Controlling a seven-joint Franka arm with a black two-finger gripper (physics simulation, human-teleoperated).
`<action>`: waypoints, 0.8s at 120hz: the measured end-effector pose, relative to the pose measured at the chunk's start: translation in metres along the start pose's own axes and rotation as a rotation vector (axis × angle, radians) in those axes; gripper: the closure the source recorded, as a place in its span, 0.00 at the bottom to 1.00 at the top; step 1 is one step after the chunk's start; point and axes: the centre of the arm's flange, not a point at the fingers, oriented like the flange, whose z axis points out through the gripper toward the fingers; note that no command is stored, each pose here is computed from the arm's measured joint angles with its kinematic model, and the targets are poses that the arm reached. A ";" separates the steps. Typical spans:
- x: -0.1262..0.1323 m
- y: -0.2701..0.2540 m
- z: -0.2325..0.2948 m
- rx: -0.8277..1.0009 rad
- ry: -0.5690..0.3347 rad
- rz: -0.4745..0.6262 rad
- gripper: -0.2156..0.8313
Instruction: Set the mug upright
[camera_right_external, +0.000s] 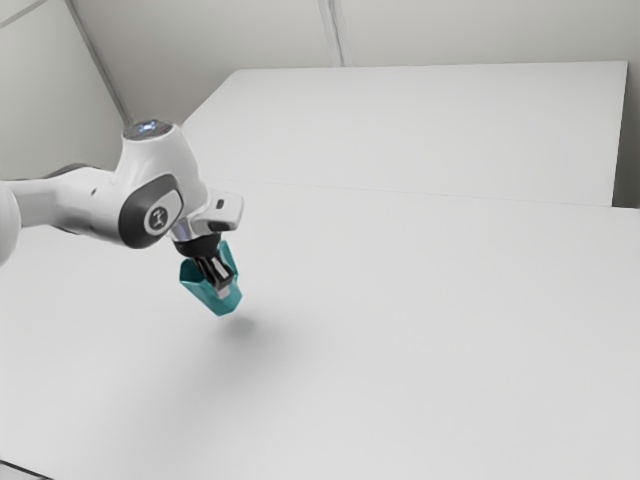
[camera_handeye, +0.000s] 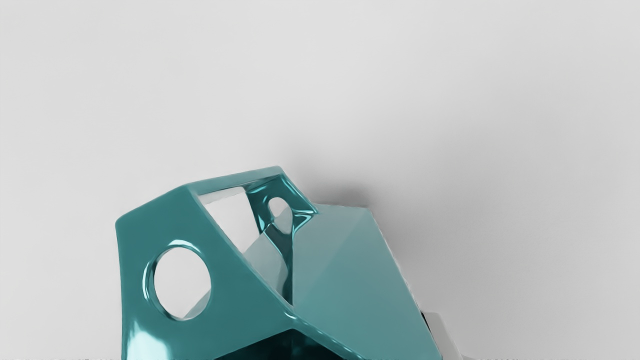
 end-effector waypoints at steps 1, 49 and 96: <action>0.000 0.000 0.001 0.001 0.000 -0.001 0.96; -0.004 -0.003 0.028 0.074 -0.065 0.020 0.96; -0.004 -0.006 0.046 0.097 -0.103 0.018 0.95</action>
